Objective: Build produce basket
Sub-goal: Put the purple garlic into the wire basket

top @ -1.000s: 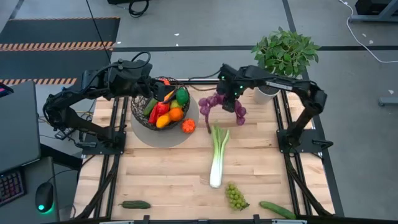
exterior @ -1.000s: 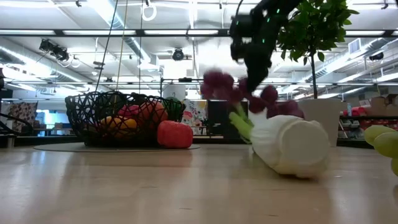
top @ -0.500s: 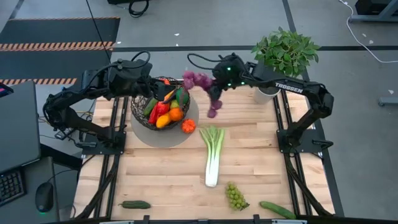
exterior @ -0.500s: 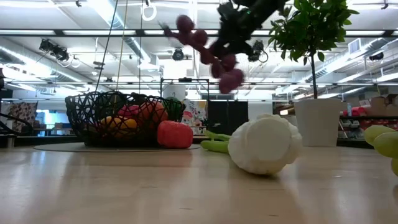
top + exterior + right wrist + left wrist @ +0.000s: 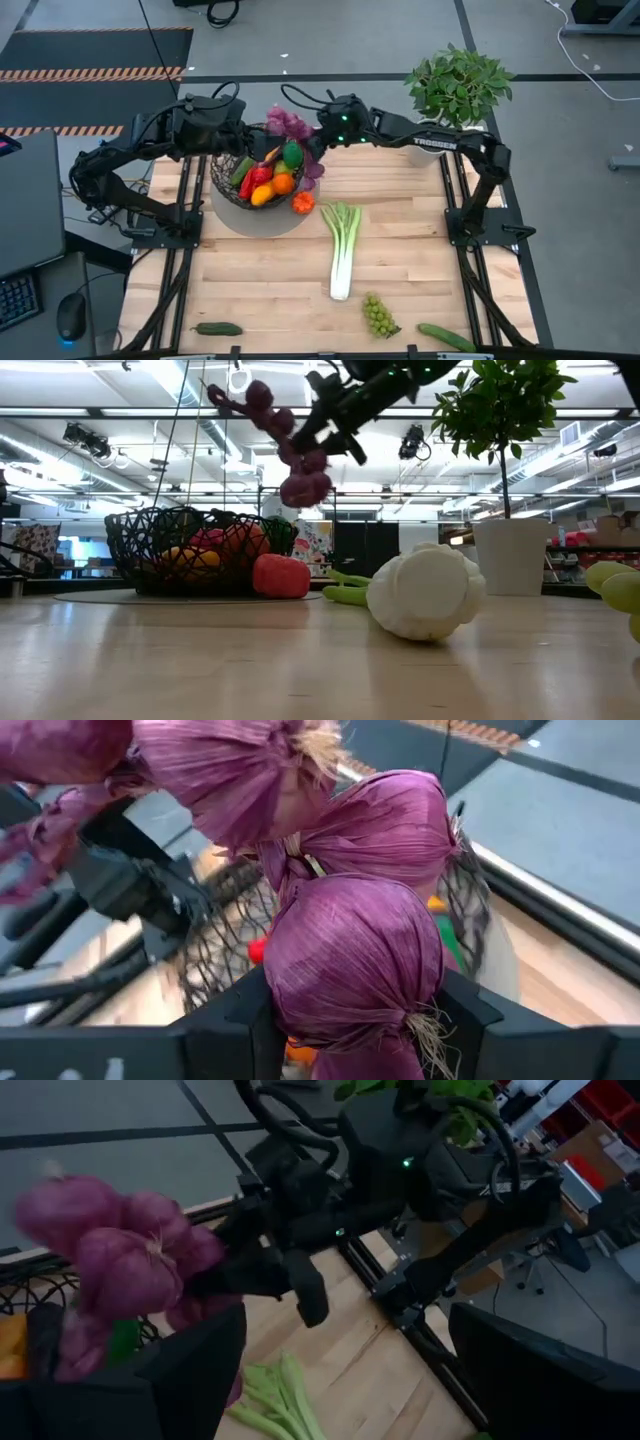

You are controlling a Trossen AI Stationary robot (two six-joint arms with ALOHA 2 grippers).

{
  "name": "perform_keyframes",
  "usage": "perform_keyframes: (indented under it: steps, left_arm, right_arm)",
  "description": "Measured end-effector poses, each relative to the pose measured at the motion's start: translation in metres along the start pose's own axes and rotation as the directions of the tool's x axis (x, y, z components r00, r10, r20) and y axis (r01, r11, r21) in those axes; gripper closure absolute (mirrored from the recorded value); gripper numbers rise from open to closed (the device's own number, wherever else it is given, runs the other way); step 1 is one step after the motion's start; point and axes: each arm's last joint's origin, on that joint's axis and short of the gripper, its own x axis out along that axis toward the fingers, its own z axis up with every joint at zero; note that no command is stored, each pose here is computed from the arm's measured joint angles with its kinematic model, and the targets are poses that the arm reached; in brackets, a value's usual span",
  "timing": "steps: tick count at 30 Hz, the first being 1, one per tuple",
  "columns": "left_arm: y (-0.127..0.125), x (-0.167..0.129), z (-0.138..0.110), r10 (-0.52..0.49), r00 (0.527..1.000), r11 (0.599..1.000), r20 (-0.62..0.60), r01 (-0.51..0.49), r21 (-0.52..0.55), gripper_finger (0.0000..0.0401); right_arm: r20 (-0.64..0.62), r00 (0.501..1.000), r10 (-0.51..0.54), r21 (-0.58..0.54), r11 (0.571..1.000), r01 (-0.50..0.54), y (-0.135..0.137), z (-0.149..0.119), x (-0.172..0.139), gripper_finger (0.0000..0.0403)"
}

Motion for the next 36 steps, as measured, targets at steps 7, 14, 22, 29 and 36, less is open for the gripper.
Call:
perform_keyframes:
  steps: [7, 14, 22, 29, 36]
  left_arm:
    - [0.0, 0.0, 0.0, 0.0, 1.0, 1.0, 0.001, 0.0, 0.02, 0.0044]
    - [0.0, 0.0, 0.0, 0.0, 1.0, 1.0, 0.001, 0.0, 0.015, 0.0044]
    - [-0.001, 0.0, -0.001, -0.005, 1.0, 1.0, -0.003, 0.005, 0.007, 0.0044]
    - [-0.002, -0.001, -0.002, -0.008, 1.0, 1.0, -0.005, 0.008, 0.008, 0.0044]
    - [-0.002, -0.001, -0.002, -0.008, 1.0, 1.0, -0.006, 0.008, 0.006, 0.0044]
  right_arm:
    - [0.035, 0.999, 0.041, -0.05, 0.998, -0.039, 0.009, 0.028, 0.03, 0.0227]
    - [-0.061, 0.998, 0.033, -0.041, 0.999, -0.036, 0.006, 0.028, 0.065, 0.0227]
    - [-0.045, 0.998, 0.032, -0.047, 0.998, -0.034, 0.002, 0.033, 0.071, 0.0201]
    - [-0.047, 0.998, 0.03, -0.023, 0.999, -0.031, -0.007, 0.037, 0.07, 0.0126]
    - [-0.087, 0.996, 0.024, -0.021, 0.999, -0.026, -0.007, 0.032, 0.07, 0.0087]
